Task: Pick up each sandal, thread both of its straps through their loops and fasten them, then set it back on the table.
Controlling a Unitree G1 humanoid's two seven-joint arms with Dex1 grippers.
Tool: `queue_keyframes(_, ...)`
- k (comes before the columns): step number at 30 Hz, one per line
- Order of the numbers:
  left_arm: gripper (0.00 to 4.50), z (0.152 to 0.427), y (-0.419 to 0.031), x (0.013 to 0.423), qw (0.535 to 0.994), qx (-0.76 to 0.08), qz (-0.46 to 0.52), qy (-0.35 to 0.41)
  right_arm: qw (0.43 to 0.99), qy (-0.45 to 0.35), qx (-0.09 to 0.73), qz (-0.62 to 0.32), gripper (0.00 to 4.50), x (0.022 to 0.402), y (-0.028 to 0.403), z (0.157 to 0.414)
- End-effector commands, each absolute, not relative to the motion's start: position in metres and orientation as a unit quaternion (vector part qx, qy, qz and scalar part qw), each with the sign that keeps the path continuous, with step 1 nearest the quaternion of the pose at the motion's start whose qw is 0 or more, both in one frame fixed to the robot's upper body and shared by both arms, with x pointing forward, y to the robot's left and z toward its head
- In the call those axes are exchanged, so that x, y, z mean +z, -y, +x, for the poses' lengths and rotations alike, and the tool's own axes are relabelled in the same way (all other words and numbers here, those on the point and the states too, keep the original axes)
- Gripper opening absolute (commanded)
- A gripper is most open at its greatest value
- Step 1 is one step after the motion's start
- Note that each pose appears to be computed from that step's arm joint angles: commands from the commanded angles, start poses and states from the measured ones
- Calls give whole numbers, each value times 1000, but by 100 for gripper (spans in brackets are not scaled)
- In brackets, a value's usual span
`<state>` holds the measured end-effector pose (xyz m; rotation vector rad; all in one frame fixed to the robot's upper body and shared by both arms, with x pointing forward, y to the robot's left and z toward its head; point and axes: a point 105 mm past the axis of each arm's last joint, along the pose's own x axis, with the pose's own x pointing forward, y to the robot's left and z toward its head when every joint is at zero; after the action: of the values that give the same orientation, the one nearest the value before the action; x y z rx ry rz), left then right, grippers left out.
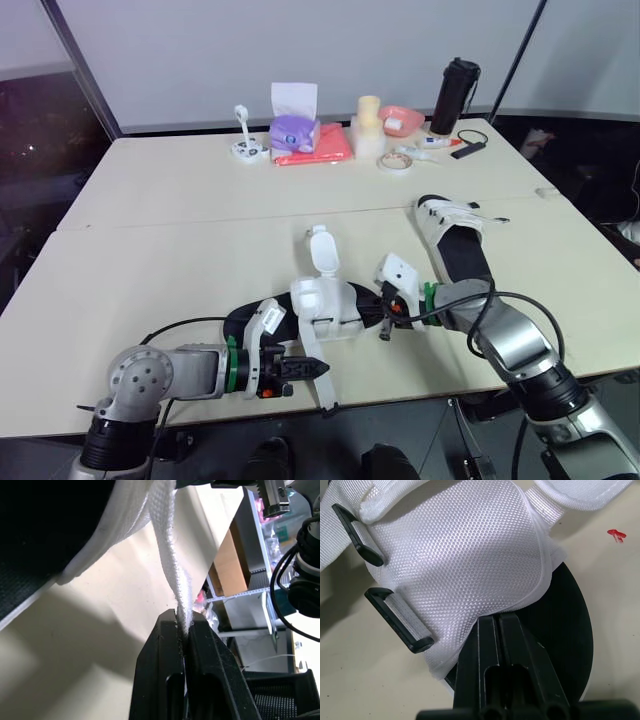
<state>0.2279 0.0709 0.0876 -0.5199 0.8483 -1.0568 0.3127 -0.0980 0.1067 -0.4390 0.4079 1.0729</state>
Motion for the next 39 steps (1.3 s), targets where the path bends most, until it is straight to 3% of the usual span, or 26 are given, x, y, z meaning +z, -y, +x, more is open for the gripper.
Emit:
queue_keyframes(1, 2, 229, -72, 98, 751, -495, -241, -365, 810, -213, 507, -204, 0, 96, 98, 307)
queue_keyframes(9, 2, 256, -89, 175, 749, -558, -272, -234, 810, -211, 507, -205, 0, 95, 96, 310)
queue_keyframes(14, 2, 277, -100, 206, 761, -567, -253, -190, 809, -207, 509, -206, 0, 95, 94, 312)
queue_keyframes(24, 2, 321, -99, 189, 765, -577, -201, -204, 809, -200, 512, -210, 0, 97, 91, 315)
queue_keyframes(39, 2, 321, -95, 170, 725, -619, -198, -227, 812, -206, 505, -209, 0, 93, 94, 310)
